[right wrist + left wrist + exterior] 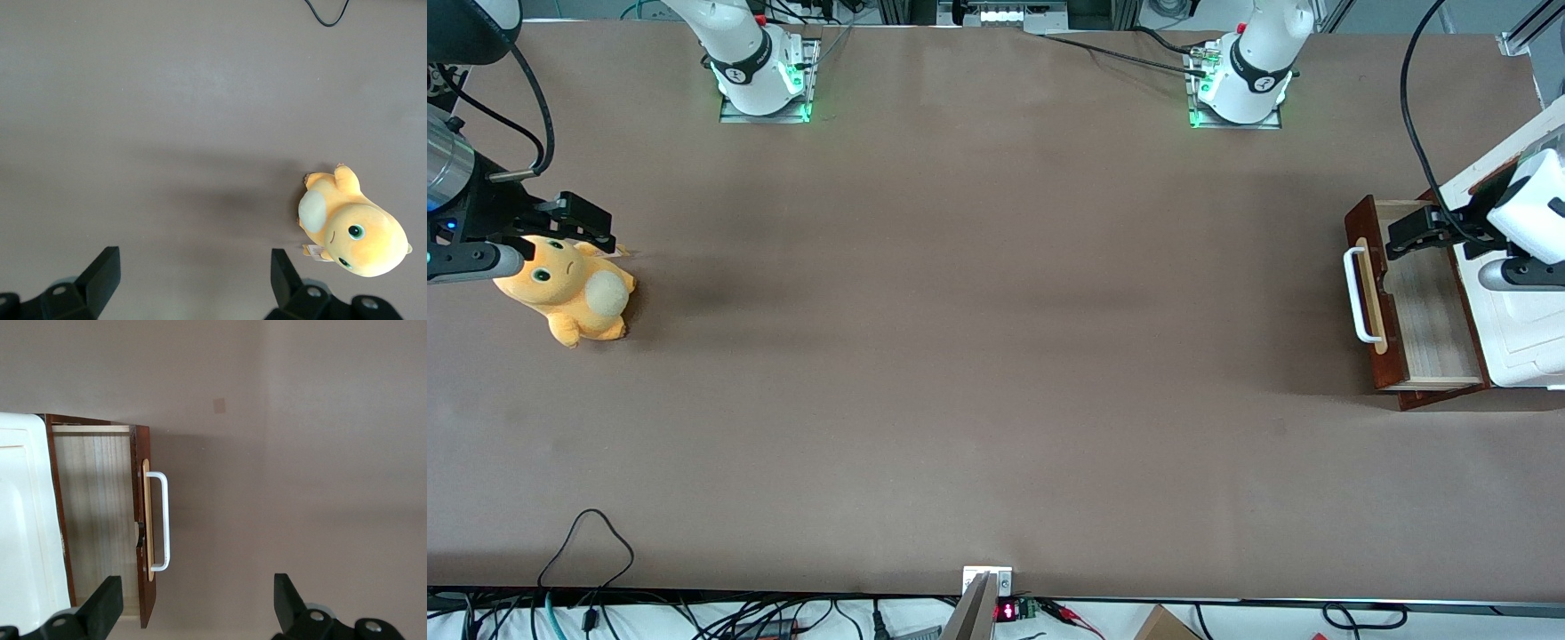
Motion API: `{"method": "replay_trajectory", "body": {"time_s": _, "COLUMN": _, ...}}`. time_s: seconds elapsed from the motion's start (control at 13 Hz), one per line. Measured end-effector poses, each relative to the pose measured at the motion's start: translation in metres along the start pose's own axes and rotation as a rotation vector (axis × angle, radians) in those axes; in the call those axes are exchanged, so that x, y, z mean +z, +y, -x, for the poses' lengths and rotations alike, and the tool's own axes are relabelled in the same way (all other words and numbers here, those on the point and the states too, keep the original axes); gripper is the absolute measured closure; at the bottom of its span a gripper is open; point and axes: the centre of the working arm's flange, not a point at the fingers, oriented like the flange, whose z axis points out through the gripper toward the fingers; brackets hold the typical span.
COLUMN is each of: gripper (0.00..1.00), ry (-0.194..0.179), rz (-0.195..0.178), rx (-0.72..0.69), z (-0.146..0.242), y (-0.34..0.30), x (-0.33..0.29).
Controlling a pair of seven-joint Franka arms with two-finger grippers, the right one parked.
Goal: Open lower drawer with left arm only
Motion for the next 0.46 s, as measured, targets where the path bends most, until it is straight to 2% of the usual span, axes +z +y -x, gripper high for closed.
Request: {"method": "replay_trajectory", "body": {"time_s": 0.46, "gripper": 0.0, "ry": 0.023, "rz": -0.003, "rx": -0.006, "z": 0.025, "y": -0.003, "x": -0.013}}
